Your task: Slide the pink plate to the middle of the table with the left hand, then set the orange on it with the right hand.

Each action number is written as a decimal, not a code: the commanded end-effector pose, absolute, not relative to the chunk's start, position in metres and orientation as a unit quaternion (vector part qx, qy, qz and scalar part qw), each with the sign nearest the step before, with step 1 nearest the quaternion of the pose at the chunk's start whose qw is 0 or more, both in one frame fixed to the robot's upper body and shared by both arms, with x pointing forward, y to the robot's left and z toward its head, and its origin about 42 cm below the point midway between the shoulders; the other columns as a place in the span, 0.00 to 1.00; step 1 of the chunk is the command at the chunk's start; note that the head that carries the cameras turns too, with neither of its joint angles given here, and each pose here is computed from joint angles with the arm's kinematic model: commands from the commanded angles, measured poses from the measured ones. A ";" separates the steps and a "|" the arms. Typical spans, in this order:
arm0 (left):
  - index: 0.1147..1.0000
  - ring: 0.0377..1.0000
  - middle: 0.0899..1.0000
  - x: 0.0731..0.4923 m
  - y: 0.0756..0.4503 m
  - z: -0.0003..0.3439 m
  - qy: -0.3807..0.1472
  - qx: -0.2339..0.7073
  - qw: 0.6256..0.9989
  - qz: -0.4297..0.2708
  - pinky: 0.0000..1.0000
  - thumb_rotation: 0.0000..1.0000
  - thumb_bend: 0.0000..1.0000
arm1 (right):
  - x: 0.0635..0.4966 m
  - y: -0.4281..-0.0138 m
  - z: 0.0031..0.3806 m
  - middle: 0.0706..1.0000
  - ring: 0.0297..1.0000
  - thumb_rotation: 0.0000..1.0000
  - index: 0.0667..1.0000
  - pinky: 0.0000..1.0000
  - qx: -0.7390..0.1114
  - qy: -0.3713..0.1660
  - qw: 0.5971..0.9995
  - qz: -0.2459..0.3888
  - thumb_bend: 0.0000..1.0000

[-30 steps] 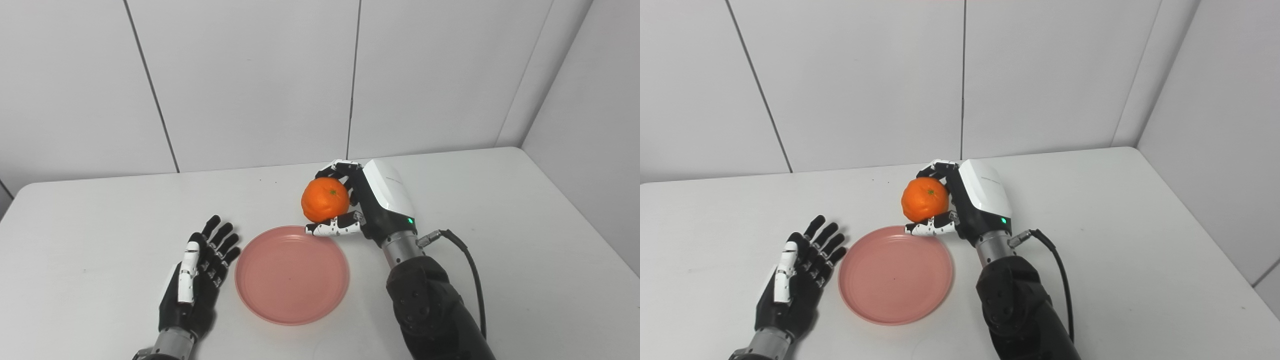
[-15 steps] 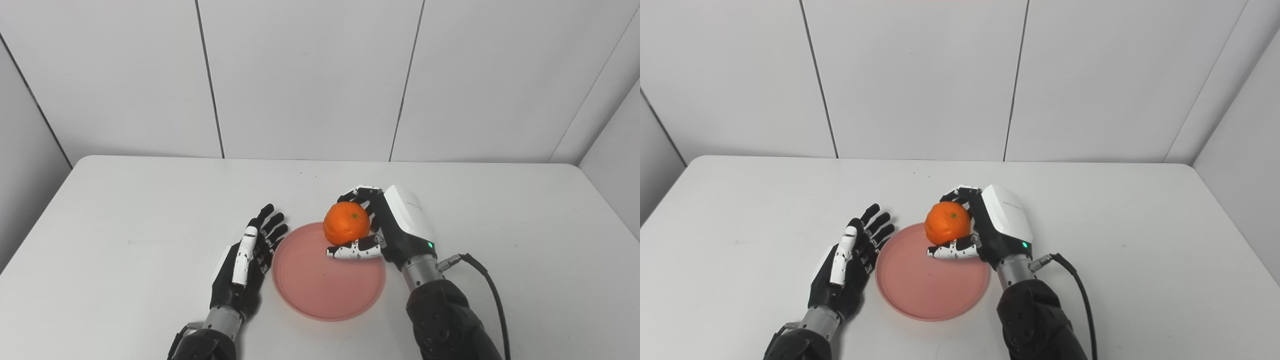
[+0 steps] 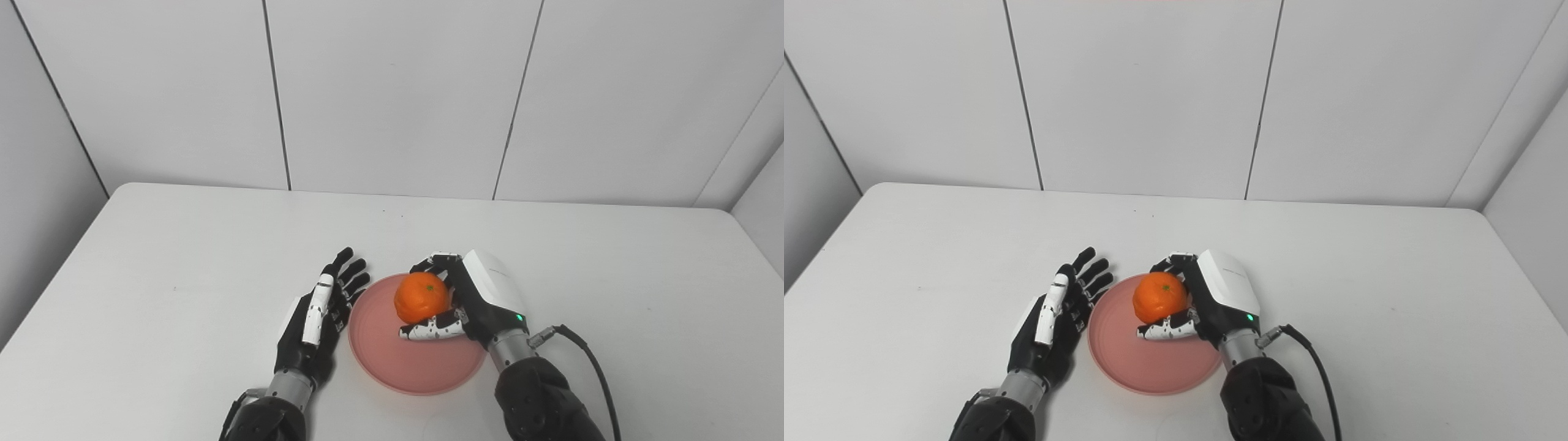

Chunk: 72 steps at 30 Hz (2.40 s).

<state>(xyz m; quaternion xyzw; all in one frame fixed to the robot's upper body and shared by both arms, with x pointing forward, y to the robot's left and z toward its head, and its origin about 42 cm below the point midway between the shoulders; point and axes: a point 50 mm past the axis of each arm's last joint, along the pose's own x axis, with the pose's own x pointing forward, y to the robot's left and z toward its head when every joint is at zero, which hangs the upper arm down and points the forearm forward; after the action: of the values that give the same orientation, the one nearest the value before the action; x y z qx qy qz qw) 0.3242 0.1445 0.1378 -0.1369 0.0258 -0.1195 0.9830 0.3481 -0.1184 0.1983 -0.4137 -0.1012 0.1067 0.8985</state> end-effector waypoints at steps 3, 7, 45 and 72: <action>0.90 0.91 0.91 0.322 0.140 0.130 0.046 -0.138 0.983 -0.115 0.90 1.00 0.41 | 0.351 -0.108 0.210 0.39 0.35 0.00 0.49 0.28 -0.407 -0.144 0.896 0.105 0.52; 0.90 0.91 0.91 0.323 0.140 0.130 0.044 -0.139 0.983 -0.115 0.90 1.00 0.41 | 0.353 -0.105 0.206 0.39 0.36 0.00 0.49 0.28 -0.410 -0.135 0.895 0.112 0.52; 0.89 0.90 0.90 0.321 0.137 0.128 0.043 -0.139 0.983 -0.108 0.89 1.00 0.42 | 0.351 -0.104 0.183 0.39 0.37 0.00 0.50 0.28 -0.443 -0.123 0.877 0.138 0.52; 0.90 0.90 0.90 0.321 0.139 0.128 0.042 -0.131 0.985 -0.108 0.89 1.00 0.42 | 0.337 -0.119 0.196 0.85 0.82 0.33 0.88 0.75 -0.440 -0.157 0.872 0.148 0.99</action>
<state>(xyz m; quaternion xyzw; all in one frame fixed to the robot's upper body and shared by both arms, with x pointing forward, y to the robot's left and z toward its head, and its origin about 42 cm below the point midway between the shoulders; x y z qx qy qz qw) 0.3245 0.1403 0.1363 -0.1386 0.0205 -0.1118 0.9838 0.3353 -0.1187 0.1781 -0.4441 -0.1083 0.1572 0.8754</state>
